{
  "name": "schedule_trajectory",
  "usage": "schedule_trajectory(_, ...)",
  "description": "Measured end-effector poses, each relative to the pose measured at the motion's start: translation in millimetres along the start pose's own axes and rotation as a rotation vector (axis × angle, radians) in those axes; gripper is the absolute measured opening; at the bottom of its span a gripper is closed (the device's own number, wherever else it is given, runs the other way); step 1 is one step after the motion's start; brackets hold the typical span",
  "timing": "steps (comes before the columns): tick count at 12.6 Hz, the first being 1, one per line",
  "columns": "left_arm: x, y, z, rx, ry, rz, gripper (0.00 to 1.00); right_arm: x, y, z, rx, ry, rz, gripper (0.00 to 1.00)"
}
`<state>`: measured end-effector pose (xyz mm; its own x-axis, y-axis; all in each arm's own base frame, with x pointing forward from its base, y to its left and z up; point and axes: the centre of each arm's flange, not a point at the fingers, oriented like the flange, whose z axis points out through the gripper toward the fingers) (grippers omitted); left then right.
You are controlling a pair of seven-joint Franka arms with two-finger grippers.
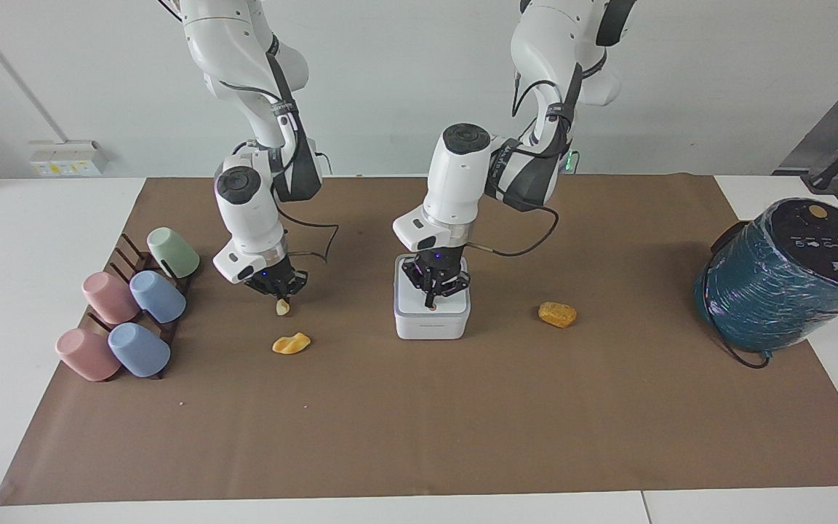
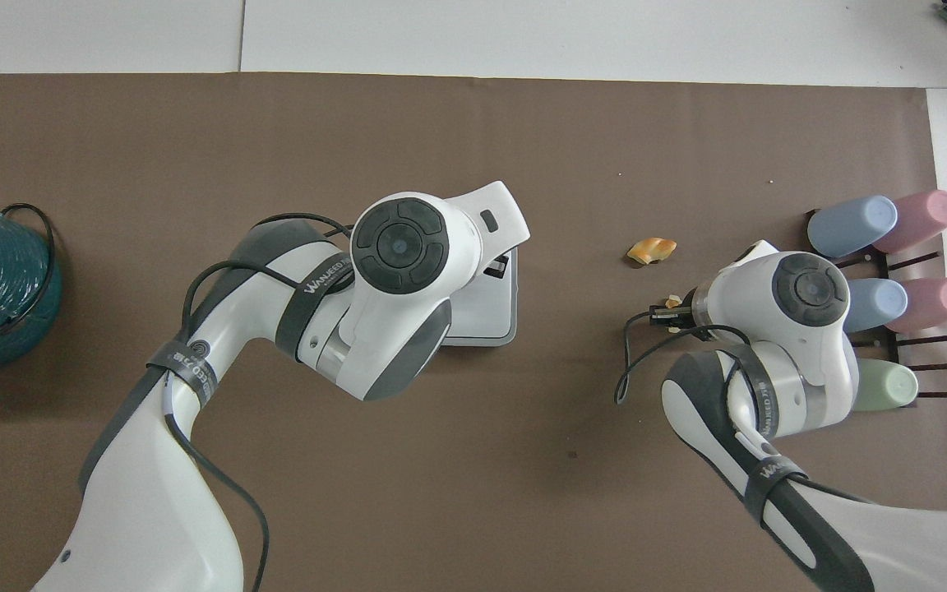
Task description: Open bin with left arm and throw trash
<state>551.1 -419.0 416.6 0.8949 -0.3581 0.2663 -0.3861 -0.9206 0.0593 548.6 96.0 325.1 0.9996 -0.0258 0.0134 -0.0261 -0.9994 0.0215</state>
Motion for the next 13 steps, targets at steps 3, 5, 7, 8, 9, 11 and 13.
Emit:
schedule_trajectory(3,-1,0,1,0.002,-0.002,0.002,0.01,15,0,-79,-0.003,-0.01,0.011,0.07)
schedule_trajectory(5,-1,0,2,0.003,-0.002,0.004,0.01,11,4,-133,-0.001,-0.008,0.017,0.07)
schedule_trajectory(7,-2,1,1,0.011,-0.015,0.008,0.01,-2,6,-176,0.036,-0.016,0.034,0.07)
schedule_trajectory(8,-3,0,0,0.019,-0.031,0.011,0.01,-7,5,-194,0.073,-0.023,0.045,0.07)
schedule_trajectory(9,-4,0,-4,0.026,-0.049,0.012,0.01,-10,5,-210,0.098,-0.025,0.052,0.07)
schedule_trajectory(11,-10,-4,-23,0.048,-0.104,0.009,0.01,-11,5,-230,0.119,-0.016,0.057,0.07)
schedule_trajectory(13,-20,-9,-59,0.071,-0.16,0.005,0.01,-10,1,-231,0.128,-0.013,0.088,0.07)
